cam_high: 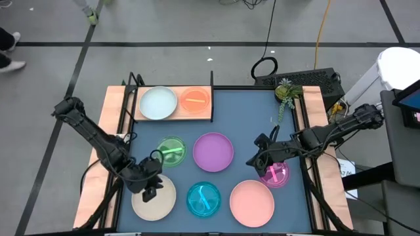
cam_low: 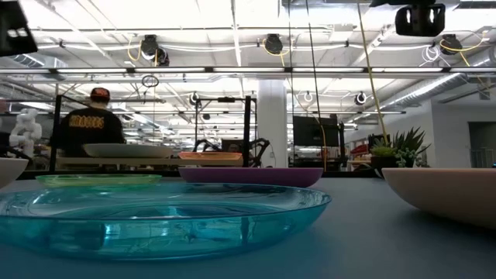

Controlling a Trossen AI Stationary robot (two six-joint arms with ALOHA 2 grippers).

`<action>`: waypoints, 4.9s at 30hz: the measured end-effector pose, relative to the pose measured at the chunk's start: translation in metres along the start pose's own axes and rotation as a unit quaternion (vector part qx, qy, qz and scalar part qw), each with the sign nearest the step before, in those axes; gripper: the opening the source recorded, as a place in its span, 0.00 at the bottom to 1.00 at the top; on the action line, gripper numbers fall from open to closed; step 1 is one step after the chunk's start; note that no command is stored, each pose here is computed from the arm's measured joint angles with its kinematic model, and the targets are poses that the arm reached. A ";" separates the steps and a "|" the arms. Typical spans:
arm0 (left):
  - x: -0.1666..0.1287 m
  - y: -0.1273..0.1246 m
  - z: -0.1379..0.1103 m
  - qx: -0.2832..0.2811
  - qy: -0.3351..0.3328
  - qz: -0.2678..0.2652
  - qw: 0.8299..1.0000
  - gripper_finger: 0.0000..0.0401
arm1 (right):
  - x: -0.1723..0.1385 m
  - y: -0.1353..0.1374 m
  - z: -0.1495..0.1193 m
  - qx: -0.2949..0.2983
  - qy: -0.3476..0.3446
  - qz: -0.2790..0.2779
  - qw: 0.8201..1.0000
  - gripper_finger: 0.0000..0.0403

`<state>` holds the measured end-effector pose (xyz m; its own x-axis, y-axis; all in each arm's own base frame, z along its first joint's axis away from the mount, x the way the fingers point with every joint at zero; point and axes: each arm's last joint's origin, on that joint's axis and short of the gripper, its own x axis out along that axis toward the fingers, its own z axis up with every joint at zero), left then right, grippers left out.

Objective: Place and stack plates onto a shelf
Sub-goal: Stack the white plate on top of the gray plate on the shelf

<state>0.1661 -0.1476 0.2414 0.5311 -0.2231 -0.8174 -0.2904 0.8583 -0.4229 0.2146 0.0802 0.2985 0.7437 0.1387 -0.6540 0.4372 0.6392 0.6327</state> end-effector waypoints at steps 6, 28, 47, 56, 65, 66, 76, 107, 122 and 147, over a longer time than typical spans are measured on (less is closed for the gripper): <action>-0.002 0.014 -0.011 -0.012 0.064 0.068 0.996 0.29 | 0.000 -0.001 0.000 -0.020 0.001 -0.007 1.000 0.08; 0.039 0.075 -0.027 0.155 0.170 0.097 0.968 0.54 | 0.000 -0.001 -0.001 -0.045 0.010 -0.001 0.999 0.08; 0.060 0.088 -0.040 0.068 0.156 0.035 0.985 0.04 | 0.000 0.000 -0.001 -0.079 0.009 0.003 0.997 0.08; 0.041 0.071 -0.024 -0.003 0.120 0.016 0.993 0.03 | 0.000 -0.004 0.006 -0.070 -0.001 -0.004 0.998 0.08; -0.007 0.045 0.006 -0.054 0.045 0.036 0.997 0.03 | -0.010 -0.013 0.029 -0.030 -0.049 -0.002 0.998 0.08; -0.013 0.043 0.010 -0.062 0.033 0.038 0.997 0.03 | -0.012 -0.014 0.032 -0.018 -0.059 0.003 0.998 0.08; -0.048 0.034 0.045 -0.135 -0.096 0.076 0.983 0.03 | -0.024 -0.015 0.062 0.011 -0.152 0.056 0.987 0.08; -0.090 0.076 0.107 -0.384 -0.315 0.174 0.850 0.03 | -0.041 -0.028 0.078 -0.029 -0.176 0.058 0.982 0.08; -0.096 0.076 0.123 -0.439 -0.449 0.141 0.765 0.03 | -0.074 -0.003 0.132 -0.031 -0.240 0.050 0.969 0.08; -0.097 0.079 0.172 -0.361 -0.563 0.155 0.727 0.03 | -0.047 0.020 0.213 -0.212 -0.355 -0.103 0.905 0.49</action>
<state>0.2281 0.0218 0.3547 0.5482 0.7980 -0.2504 -0.6609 0.2298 -0.7144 0.2964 -0.0744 0.4303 0.8720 -0.4408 -0.2129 0.4818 0.8500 0.2133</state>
